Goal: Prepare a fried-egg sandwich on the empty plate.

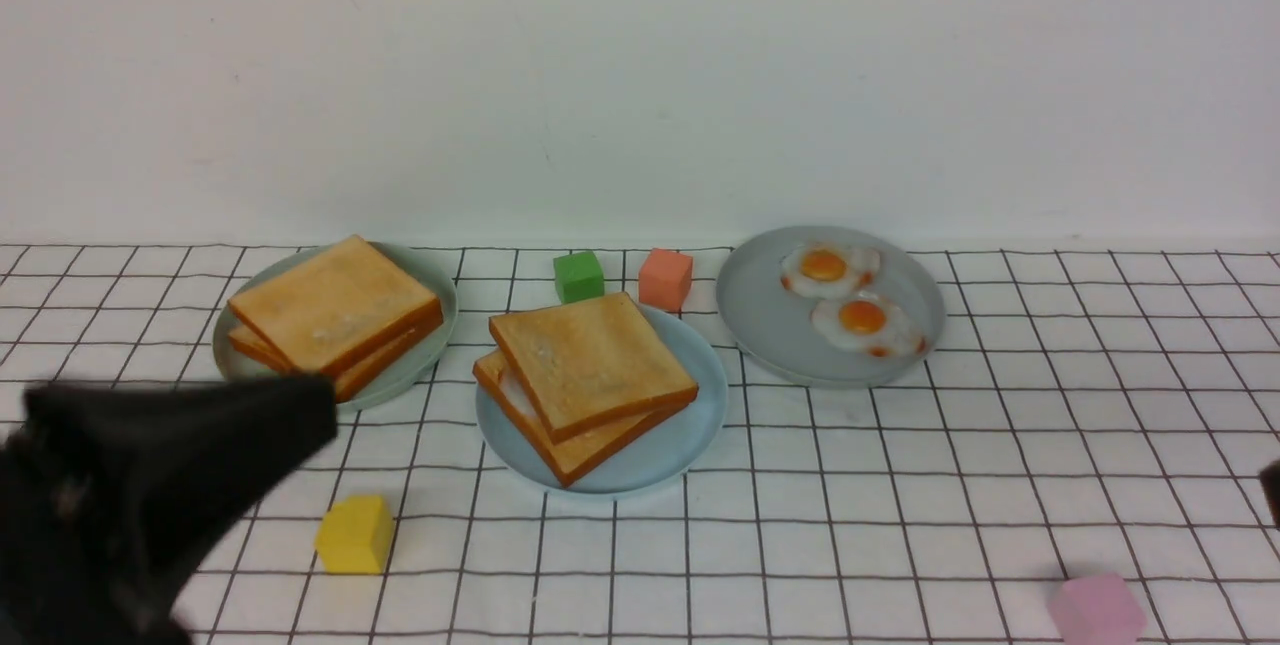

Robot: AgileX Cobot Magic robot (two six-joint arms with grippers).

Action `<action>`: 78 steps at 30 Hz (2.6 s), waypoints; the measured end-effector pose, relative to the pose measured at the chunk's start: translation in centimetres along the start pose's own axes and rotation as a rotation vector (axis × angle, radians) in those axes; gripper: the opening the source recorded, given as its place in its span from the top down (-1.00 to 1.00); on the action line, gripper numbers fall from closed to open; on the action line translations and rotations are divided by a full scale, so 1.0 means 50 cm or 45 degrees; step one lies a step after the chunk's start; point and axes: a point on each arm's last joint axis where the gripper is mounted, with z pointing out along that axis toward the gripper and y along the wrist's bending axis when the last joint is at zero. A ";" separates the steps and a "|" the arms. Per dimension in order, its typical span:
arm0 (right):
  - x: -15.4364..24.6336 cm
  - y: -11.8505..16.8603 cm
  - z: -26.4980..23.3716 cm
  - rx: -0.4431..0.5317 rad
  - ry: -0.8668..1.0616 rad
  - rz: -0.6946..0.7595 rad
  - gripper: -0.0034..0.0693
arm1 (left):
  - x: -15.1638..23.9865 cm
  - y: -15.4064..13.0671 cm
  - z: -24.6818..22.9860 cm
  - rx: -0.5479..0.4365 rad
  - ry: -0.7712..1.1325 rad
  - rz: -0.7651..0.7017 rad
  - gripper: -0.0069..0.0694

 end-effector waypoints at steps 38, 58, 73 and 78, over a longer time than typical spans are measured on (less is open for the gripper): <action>0.253 -0.078 0.041 0.550 -0.585 0.126 0.86 | 0.153 0.033 -0.043 -0.012 0.044 -0.038 0.85; 0.383 -0.117 0.162 0.563 -0.651 0.305 0.86 | 0.156 0.033 -0.043 -0.012 0.058 -0.038 0.85; 0.383 -0.117 0.162 0.563 -0.651 0.305 0.82 | 0.156 0.033 -0.043 -0.012 0.059 -0.038 0.83; 0.383 -0.117 0.162 0.563 -0.651 0.305 0.79 | 0.155 0.034 -0.043 -0.018 0.049 -0.031 0.82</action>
